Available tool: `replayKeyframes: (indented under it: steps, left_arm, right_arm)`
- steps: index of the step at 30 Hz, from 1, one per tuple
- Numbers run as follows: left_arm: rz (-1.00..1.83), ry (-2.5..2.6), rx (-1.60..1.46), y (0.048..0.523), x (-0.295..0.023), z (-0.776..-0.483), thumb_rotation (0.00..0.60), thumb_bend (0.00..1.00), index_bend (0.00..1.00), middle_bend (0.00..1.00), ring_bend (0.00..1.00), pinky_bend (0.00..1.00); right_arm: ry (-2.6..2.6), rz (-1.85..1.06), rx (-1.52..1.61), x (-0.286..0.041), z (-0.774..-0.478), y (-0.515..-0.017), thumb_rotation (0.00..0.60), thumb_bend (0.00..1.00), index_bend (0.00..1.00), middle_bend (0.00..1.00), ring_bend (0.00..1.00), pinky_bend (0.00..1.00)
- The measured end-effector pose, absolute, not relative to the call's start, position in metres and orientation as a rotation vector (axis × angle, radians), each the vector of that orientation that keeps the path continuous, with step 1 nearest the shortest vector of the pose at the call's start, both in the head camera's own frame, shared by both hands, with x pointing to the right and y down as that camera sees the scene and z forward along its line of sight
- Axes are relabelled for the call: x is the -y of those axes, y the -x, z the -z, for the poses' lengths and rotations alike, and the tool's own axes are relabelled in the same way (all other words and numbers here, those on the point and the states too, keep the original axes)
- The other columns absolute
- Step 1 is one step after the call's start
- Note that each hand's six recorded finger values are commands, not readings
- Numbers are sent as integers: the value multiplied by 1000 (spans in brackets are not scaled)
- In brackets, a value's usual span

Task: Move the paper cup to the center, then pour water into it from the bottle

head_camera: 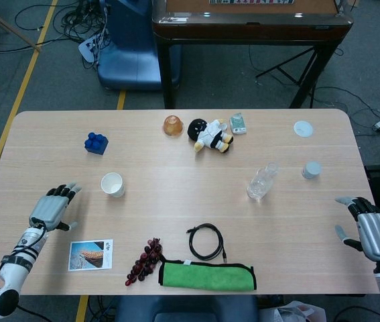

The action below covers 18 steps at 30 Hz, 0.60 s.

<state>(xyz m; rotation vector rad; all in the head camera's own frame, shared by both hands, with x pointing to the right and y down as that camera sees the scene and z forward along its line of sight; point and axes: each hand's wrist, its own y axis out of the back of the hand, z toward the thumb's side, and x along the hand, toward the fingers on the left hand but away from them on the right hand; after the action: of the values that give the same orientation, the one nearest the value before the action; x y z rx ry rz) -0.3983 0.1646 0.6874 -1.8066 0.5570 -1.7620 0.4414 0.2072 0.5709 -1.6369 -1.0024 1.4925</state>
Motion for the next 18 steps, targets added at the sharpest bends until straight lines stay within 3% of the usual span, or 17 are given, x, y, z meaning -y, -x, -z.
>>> replayKeyframes:
  steps: [18]
  left_arm:
    - [1855, 1847, -499, 379, -147, -711, 600, 322, 7, 0, 0, 91]
  right_arm:
    - [1635, -1492, 1011, -208, -567, -443, 600, 336, 277, 286, 221, 401]
